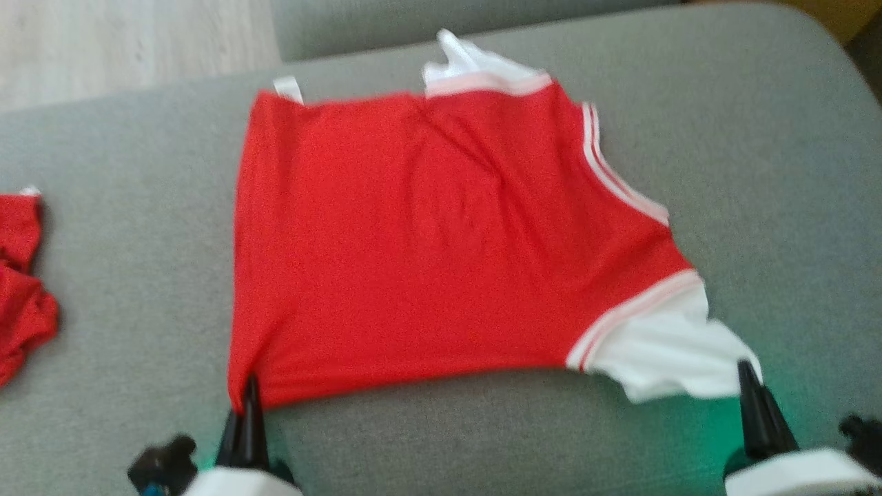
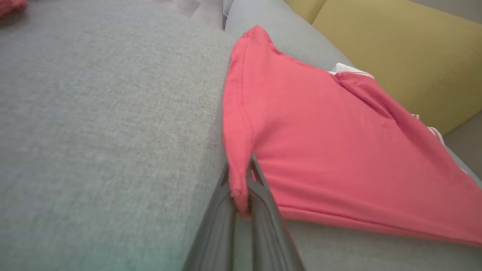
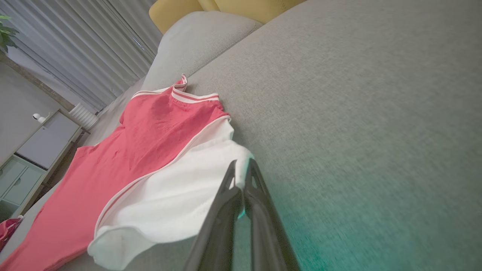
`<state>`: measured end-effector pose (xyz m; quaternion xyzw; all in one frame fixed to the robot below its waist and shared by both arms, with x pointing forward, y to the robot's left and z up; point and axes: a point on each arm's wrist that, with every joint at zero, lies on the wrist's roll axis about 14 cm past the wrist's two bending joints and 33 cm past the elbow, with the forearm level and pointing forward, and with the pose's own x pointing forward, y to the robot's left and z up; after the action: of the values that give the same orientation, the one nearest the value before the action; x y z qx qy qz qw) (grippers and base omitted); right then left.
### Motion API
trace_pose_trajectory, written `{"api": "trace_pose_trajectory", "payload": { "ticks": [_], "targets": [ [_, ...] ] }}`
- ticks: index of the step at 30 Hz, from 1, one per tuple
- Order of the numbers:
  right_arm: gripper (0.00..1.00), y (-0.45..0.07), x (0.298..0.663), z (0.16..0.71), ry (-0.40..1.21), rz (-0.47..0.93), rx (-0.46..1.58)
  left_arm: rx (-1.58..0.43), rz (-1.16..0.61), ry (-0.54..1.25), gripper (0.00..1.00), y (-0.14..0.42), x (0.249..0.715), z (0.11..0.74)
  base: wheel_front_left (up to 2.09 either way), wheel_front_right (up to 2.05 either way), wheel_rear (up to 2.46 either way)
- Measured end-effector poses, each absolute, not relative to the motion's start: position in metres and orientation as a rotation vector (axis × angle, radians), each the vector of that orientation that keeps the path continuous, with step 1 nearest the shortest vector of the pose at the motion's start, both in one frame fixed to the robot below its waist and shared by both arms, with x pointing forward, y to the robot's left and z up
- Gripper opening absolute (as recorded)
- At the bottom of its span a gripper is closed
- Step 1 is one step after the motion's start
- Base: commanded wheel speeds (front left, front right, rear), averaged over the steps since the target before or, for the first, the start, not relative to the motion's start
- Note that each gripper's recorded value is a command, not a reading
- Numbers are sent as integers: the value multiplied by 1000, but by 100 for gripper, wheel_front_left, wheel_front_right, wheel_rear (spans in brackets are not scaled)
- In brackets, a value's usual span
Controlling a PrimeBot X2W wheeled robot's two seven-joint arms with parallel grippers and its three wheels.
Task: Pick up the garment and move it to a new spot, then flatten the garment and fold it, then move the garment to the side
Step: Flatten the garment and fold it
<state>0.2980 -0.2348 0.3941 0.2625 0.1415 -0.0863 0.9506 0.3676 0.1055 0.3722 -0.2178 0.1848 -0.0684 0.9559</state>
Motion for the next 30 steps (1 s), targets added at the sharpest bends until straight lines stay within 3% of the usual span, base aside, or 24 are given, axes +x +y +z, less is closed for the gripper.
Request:
{"api": "trace_pose_trajectory", "payload": {
  "ticks": [6, 13, 17, 22, 30],
  "targets": [
    [0, -236, 269, 398, 270, -191, 569, -457, -143, 368, 0, 107, 324, 381, 0, 0, 0],
    [0, -236, 278, 417, 207, -173, 593, -465, -161, 317, 0, 104, 307, 397, 0, 0, 0],
    [0, -232, 302, 427, 186, -150, 605, -470, -177, 283, 0, 101, 324, 407, 0, 0, 0],
    [0, -224, 357, 451, 127, -100, 604, -472, -207, 224, 0, 90, 368, 426, 0, 0, 0],
    [0, -215, 407, 446, 165, -69, 559, -471, -185, 309, 0, 86, 392, 400, 0, 0, 0]
  ]
}}
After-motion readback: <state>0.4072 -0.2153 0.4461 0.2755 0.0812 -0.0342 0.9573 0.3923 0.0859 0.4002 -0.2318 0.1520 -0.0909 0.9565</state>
